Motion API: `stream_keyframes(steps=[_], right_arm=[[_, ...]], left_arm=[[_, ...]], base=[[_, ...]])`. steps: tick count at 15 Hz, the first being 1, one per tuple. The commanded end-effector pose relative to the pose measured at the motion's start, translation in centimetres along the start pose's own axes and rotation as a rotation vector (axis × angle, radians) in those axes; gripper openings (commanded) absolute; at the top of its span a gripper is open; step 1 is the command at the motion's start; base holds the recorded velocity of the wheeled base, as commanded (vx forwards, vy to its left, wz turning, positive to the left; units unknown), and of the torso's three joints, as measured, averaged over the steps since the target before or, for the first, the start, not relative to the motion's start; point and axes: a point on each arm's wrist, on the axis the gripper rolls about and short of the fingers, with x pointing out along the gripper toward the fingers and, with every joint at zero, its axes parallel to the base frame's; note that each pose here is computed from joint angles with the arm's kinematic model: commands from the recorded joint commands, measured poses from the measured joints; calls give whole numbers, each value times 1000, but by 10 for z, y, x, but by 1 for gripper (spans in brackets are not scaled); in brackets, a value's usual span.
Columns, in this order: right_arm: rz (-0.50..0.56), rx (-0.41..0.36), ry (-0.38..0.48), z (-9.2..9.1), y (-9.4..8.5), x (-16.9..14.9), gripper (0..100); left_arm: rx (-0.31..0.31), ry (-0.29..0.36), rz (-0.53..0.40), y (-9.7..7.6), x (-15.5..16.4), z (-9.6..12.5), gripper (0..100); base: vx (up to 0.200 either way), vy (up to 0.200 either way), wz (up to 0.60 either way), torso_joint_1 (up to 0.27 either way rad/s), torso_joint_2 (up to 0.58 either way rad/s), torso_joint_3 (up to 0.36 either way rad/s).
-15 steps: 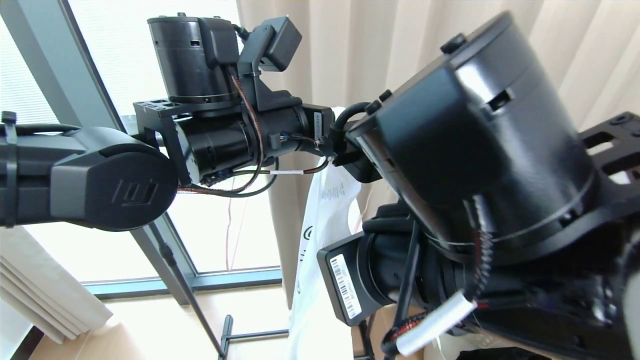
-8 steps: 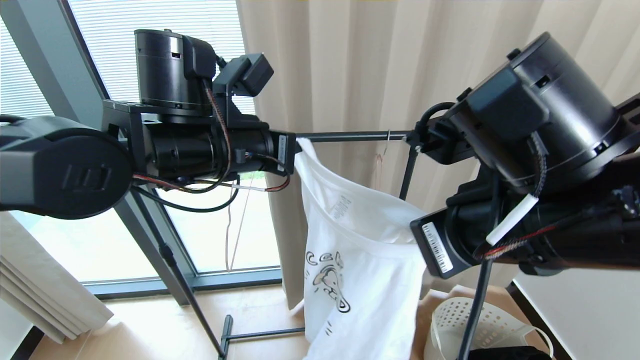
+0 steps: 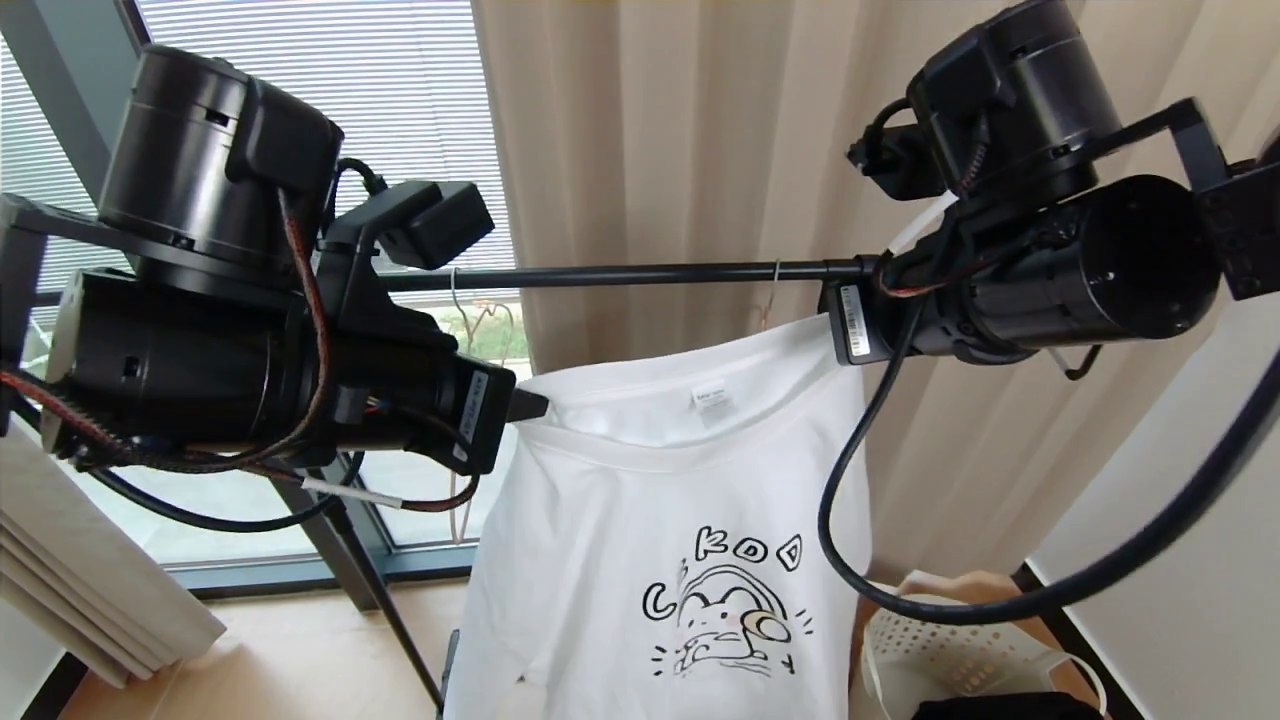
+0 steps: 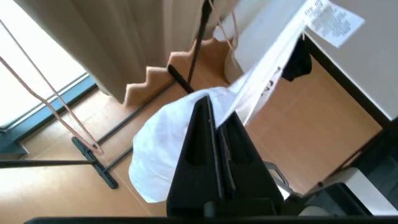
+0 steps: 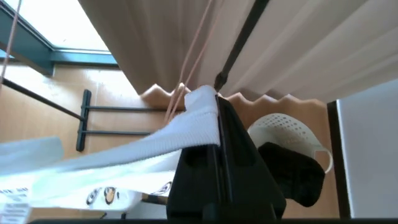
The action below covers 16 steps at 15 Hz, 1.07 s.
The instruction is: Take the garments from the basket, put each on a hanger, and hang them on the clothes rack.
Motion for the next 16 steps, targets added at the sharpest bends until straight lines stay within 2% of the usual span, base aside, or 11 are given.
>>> stream_keyframes(steps=[1, 3, 4, 5, 8, 12, 14, 16], right_arm=[[41, 30, -55, 11, 34, 27, 0], [102, 23, -78, 9, 58, 22, 0], [107, 25, -79, 9, 60, 22, 0], [149, 40, -83, 6, 79, 18, 0], [170, 56, -73, 2, 90, 18, 0], [177, 73, -70, 1, 90, 14, 0], [161, 94, -79, 7, 75, 8, 0], [122, 119, -87, 11, 48, 0, 0]], left_arm=[[10, 99, -145, -45, -8, -25, 0], [-49, 138, -218, -69, -2, -29, 0], [-56, 142, -222, -71, -1, -29, 0], [-139, 165, -259, -89, 7, -25, 0], [-190, 135, -276, -95, 19, -26, 0], [-201, 120, -270, -94, 18, -25, 0], [-202, 105, -225, -86, 9, -31, 0], [-190, 112, -149, -66, 3, -46, 0]], base=[[0, 0, 0, 0, 0, 0], [0, 0, 0, 0, 0, 0], [0, 0, 0, 0, 0, 0], [0, 0, 0, 0, 0, 0], [0, 0, 0, 0, 0, 0], [0, 0, 0, 0, 0, 0], [0, 0, 0, 0, 0, 0], [0, 0, 0, 0, 0, 0]])
